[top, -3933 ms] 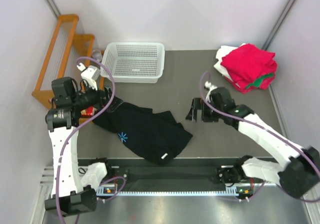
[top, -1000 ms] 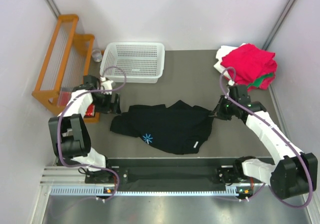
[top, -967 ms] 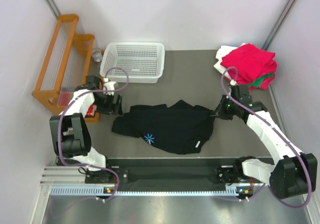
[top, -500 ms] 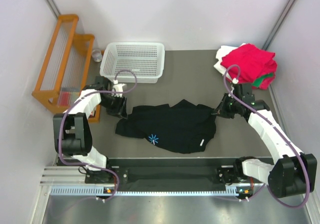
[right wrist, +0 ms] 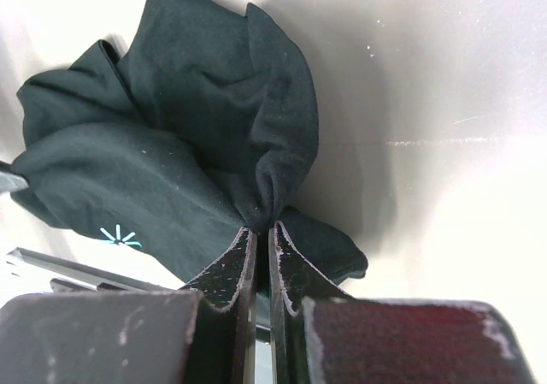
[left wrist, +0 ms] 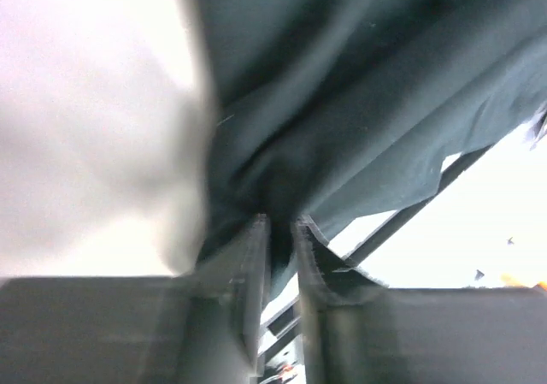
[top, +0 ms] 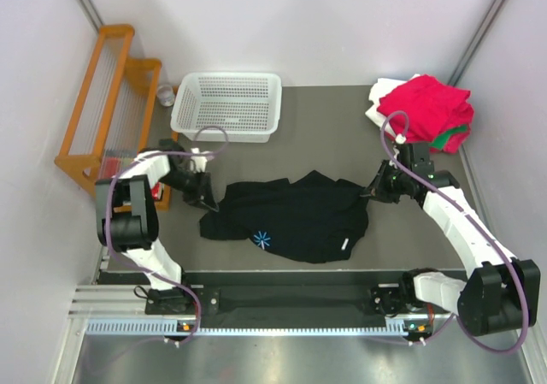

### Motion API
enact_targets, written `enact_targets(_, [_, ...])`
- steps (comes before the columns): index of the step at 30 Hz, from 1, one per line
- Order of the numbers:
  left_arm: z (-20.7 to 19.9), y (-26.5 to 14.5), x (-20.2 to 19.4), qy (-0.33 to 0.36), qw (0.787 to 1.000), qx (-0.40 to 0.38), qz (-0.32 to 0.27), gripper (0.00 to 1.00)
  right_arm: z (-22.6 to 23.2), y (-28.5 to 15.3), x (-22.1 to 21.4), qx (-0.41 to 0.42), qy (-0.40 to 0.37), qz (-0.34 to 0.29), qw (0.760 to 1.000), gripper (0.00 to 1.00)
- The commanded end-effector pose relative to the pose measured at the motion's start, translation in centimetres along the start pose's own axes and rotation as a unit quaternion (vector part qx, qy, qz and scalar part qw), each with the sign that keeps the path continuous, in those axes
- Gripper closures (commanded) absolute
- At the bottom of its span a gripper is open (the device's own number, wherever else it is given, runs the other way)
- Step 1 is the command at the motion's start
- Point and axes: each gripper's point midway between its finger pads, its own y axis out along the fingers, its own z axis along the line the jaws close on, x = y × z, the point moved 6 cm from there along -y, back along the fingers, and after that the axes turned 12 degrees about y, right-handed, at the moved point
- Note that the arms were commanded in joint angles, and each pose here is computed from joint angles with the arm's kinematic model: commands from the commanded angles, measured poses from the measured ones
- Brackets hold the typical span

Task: Fold and stack the t-shirts
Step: Flatten the tshirt out

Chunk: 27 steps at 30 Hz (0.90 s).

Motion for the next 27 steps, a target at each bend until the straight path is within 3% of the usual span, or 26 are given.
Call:
enact_targets(1, [1.6, -2.9, 0.1, -0.038, 0.998, -0.006, -0.051, 0.92, 0.3, -0.2, 0.6, 0.009, -0.013, -0.01, 1.0, 1.0])
enact_targets(2, [1.8, -3.5, 0.4, -0.04, 0.997, -0.003, -0.06, 1.0, 0.3, -0.1, 0.5, 0.01, -0.013, -0.009, 1.0, 1.0])
enact_targets(10, [1.7, -6.9, 2.3, -0.036, 0.994, 0.01, -0.107, 1.0, 0.8, -0.5, 0.8, 0.021, -0.013, -0.015, 1.0, 1.0])
enact_targets(15, [-0.2, -10.9, 5.6, 0.001, 0.988, 0.013, -0.157, 1.0, 2.7, -2.5, 2.0, 0.054, -0.034, -0.052, 0.997, 1.0])
enact_targets(21, [-6.6, -20.8, 10.7, 0.091, 0.96, 0.048, -0.258, 1.0, 8.0, -10.7, 4.0, 0.146, -0.104, -0.165, 0.97, 1.0])
enact_targets(23, [-8.9, -22.8, 10.8, 0.107, 0.954, 0.05, -0.276, 1.0, 9.0, -13.7, 3.6, 0.178, -0.121, -0.208, 0.954, 1.0])
enact_targets(27, [-16.0, -27.0, 9.0, 0.199, 0.92, 0.072, -0.329, 1.0, 10.6, -20.1, 2.4, 0.236, -0.149, -0.266, 0.923, 1.0])
